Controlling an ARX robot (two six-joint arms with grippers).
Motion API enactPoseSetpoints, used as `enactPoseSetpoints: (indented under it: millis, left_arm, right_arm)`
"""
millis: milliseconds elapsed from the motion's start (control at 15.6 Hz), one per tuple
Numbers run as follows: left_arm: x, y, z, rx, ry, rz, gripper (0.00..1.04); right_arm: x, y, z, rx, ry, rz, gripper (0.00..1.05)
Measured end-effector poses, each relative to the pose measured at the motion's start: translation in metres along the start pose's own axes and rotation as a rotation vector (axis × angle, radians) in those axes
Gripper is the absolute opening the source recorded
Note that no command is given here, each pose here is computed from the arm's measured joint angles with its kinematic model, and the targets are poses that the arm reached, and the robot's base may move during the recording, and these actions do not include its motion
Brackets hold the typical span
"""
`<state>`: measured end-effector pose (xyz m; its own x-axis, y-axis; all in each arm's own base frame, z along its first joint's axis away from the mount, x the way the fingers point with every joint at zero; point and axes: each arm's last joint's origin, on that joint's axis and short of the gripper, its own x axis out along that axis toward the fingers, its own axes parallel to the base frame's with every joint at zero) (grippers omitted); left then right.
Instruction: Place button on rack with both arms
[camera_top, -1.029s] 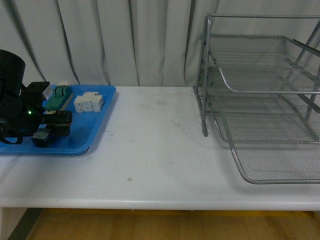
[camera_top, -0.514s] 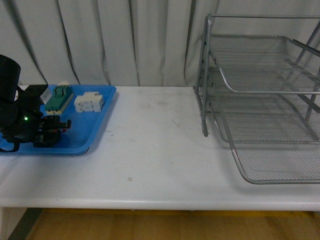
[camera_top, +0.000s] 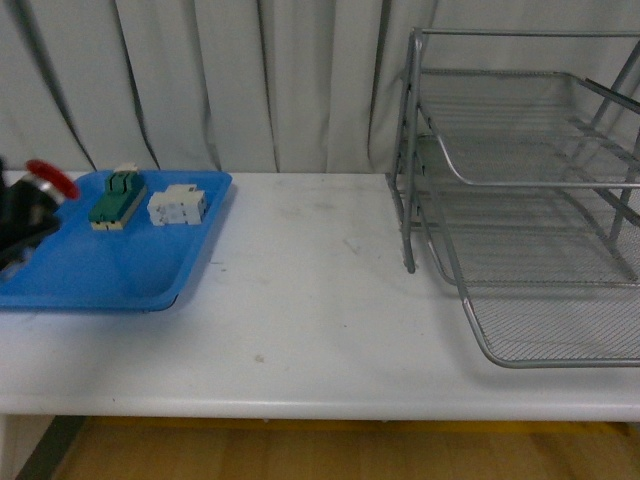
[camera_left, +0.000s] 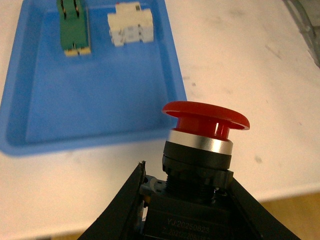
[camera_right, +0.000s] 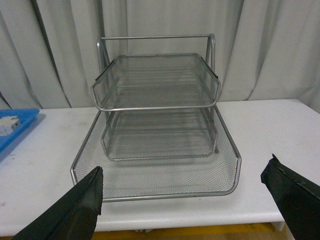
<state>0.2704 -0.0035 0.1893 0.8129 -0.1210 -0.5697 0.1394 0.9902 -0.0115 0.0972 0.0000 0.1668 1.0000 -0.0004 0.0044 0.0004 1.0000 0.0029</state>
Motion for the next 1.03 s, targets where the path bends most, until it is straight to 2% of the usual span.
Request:
enactPoseSetpoints:
  millis: [129, 257, 1029]
  left_arm:
    - [-0.066, -0.011, -0.043, -0.024, 0.016, 0.061, 0.36]
    - [-0.083, -0.013, -0.039, -0.017, -0.083, 0.065, 0.36]
    - [-0.082, -0.013, -0.038, -0.024, -0.070, 0.069, 0.36]
  right_arm:
    - [0.000, 0.000, 0.000, 0.000, 0.000, 0.000, 0.98]
    - [0.000, 0.000, 0.000, 0.000, 0.000, 0.000, 0.98]
    - [0.000, 0.000, 0.000, 0.000, 0.001, 0.001, 0.98]
